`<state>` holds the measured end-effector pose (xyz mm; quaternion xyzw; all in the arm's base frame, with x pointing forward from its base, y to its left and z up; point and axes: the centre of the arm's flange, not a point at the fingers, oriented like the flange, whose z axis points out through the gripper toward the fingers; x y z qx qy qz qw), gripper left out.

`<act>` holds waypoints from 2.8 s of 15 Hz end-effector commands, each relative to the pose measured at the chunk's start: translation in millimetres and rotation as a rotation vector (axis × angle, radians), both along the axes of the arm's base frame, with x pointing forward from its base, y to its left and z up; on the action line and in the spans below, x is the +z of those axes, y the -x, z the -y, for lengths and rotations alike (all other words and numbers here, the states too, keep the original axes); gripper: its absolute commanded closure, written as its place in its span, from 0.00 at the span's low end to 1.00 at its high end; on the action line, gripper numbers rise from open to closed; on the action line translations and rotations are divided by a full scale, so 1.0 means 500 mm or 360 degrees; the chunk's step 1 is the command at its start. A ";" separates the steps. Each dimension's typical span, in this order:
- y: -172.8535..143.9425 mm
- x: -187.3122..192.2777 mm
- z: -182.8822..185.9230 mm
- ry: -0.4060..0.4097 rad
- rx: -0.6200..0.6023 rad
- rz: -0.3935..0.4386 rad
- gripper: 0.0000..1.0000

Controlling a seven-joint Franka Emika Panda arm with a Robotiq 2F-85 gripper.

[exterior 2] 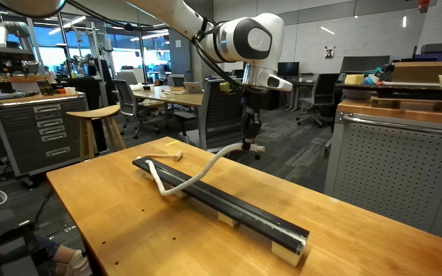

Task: Put the rope in the groove on the object

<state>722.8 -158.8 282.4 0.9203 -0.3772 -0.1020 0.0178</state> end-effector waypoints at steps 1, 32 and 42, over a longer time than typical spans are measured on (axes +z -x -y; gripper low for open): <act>0.161 0.031 0.047 -0.0039 -0.0283 0.0066 0.97; 0.429 -0.007 0.195 -0.0004 -0.1281 0.0349 0.97; 0.409 0.010 0.186 0.0057 -0.1139 0.0388 0.90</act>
